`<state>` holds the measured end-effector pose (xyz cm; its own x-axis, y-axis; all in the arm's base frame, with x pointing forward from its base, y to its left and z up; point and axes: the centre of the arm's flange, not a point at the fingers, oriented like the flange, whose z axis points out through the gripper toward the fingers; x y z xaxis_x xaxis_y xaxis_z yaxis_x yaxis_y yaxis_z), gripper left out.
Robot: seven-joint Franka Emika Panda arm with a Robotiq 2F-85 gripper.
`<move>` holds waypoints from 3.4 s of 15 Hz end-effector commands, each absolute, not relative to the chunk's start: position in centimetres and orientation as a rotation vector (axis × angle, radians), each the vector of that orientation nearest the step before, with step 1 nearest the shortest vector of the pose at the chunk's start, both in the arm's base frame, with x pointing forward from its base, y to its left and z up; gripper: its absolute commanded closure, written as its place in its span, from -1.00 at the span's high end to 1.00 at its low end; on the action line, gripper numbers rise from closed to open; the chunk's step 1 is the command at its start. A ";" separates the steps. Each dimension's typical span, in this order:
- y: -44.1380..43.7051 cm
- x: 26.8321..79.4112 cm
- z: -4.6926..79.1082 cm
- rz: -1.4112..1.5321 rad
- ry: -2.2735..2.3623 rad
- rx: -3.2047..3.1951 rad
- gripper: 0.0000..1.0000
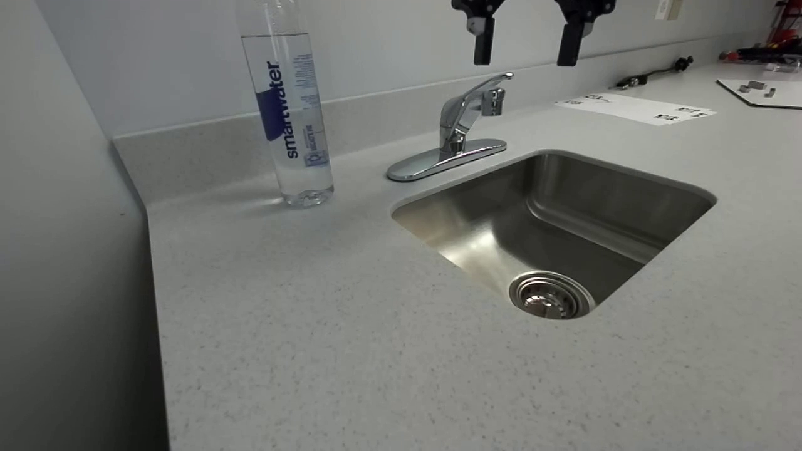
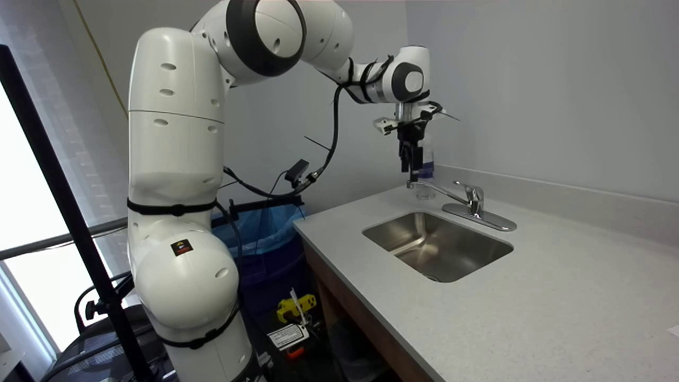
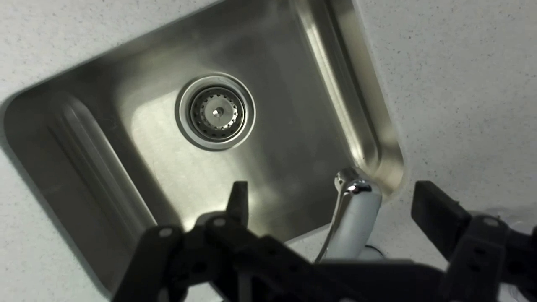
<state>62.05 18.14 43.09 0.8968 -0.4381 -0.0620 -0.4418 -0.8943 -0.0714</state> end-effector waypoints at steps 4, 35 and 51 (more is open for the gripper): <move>17.5 61.9 44.6 0.040 0.689 -2.972 1.00; 16.5 62.2 36.8 -0.110 0.918 -3.287 1.00; 30.4 64.2 33.3 -0.279 1.019 -2.839 1.00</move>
<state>61.71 27.16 34.94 0.8025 -0.5877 0.1034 -0.5862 -0.8088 -0.0470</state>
